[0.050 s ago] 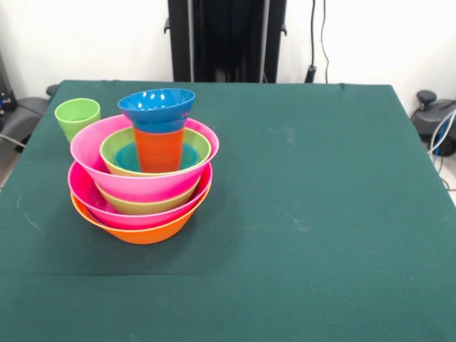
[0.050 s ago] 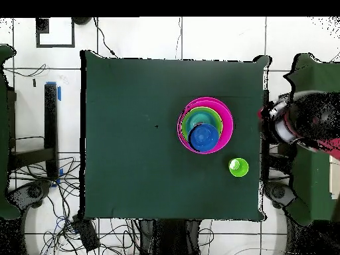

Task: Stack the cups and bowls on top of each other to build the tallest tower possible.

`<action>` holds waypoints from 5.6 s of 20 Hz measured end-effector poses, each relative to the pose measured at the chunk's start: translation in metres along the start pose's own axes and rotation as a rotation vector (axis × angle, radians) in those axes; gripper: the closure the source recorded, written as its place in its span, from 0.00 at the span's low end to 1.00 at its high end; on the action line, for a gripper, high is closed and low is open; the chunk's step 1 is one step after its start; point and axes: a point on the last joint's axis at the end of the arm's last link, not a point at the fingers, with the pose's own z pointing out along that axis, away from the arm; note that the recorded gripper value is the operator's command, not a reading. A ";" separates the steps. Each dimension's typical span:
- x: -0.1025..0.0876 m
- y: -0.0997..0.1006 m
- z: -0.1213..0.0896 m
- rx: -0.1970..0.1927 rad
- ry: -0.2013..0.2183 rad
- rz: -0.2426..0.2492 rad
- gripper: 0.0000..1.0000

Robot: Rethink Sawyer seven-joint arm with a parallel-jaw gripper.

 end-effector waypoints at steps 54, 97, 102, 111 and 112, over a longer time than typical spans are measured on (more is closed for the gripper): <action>0.093 -0.092 0.171 0.049 0.288 0.086 0.00; 0.094 -0.169 0.261 0.164 0.351 0.042 0.00; 0.077 -0.179 0.260 0.165 0.321 0.050 0.00; 0.070 -0.187 0.274 0.146 0.315 0.066 0.00; 0.071 -0.187 0.277 0.141 0.314 0.066 0.00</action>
